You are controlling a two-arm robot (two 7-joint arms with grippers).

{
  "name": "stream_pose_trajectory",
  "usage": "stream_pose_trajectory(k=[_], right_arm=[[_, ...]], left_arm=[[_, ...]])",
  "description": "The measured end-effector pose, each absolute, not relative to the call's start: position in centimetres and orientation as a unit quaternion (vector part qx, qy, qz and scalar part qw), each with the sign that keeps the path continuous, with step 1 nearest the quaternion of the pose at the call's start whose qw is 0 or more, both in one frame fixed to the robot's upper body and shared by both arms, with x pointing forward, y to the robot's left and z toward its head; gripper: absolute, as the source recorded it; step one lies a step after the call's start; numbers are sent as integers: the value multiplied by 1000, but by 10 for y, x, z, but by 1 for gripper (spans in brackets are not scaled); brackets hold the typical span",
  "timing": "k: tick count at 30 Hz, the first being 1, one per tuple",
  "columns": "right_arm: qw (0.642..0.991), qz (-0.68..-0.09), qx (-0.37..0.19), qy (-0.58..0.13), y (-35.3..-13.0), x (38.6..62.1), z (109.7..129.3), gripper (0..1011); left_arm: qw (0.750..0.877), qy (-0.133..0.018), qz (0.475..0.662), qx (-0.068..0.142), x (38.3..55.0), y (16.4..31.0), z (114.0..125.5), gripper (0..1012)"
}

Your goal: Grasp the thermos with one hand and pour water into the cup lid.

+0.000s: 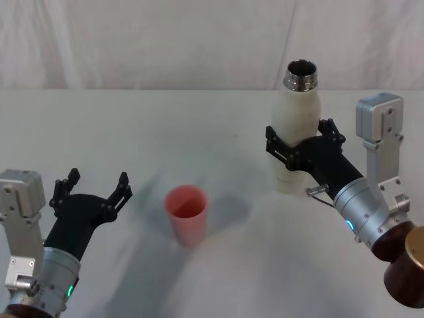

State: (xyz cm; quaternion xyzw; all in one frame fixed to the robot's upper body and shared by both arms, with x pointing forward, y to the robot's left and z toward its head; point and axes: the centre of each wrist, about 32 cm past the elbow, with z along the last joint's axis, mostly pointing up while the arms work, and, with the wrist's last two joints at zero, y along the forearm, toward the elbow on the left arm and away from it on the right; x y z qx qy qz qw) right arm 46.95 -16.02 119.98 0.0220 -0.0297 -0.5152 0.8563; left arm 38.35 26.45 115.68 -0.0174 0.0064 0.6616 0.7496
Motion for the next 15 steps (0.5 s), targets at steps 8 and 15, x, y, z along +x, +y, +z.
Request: stream_pose_trajectory(k=[8,15], right_arm=[[856,-516,22,-30,-160,469,1200,960],[856,-516,22,-30,-161,469,1199,960]], left_arm=[[750,6,662,-17,384,265,1157,1001],[750,6,662,-17,384,265,1157,1001]])
